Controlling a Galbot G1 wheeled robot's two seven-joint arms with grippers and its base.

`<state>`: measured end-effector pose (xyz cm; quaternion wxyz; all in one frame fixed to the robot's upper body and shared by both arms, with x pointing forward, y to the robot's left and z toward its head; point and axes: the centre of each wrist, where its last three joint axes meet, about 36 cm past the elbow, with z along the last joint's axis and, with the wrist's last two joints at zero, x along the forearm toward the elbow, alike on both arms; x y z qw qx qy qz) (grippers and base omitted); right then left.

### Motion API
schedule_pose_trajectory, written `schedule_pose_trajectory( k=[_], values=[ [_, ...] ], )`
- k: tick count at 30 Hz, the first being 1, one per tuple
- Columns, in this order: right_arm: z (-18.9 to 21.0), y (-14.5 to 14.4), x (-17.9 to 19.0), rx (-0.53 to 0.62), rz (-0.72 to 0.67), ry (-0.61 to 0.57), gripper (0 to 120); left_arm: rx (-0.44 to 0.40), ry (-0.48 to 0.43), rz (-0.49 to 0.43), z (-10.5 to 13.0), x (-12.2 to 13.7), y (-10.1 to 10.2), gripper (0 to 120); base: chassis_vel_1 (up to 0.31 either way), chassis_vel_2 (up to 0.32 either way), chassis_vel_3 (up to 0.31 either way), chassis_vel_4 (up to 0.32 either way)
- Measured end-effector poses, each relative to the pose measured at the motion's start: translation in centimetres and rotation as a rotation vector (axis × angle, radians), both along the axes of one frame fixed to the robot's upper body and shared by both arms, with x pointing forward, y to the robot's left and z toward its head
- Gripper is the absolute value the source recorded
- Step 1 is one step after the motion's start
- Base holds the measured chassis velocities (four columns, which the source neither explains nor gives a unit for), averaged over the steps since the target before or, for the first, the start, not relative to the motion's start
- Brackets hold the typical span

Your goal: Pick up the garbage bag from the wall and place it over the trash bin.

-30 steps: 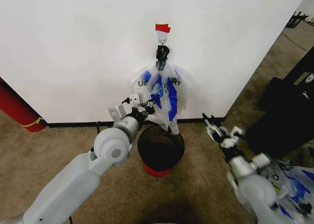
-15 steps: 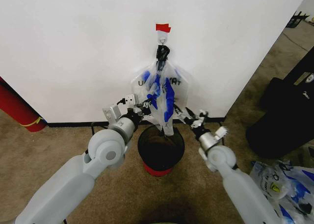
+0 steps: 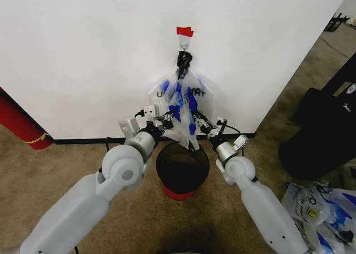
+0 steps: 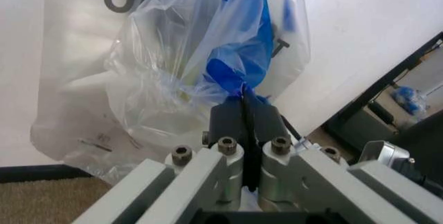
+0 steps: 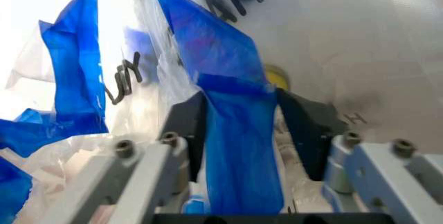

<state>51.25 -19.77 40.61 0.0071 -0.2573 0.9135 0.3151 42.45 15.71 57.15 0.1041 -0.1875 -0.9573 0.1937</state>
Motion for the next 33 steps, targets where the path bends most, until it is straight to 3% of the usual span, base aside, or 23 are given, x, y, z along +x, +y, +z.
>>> schedule_pose_trajectory(
  k=[9,16,23,33],
  values=[
    [0.1,0.2,0.1,-0.001,-0.008,0.002,1,0.001,0.001,0.004,-0.1,0.0,0.2,0,0.000,0.000,0.000,0.000],
    [0.5,0.3,-0.5,0.009,-0.020,-0.003,0,-0.001,-0.001,0.006,0.0,-0.5,0.7,0,0.000,0.000,0.000,0.000],
    [2.7,-3.2,-6.3,-0.004,-0.079,-0.066,0,-0.010,-0.001,0.029,-0.3,-1.9,2.1,0,0.000,0.000,0.000,0.000],
    [4.7,-6.9,-15.0,-0.131,-0.136,-0.116,0,0.004,-0.020,0.005,-0.5,-8.7,3.5,0,0.000,0.000,0.000,0.000]
  ],
)
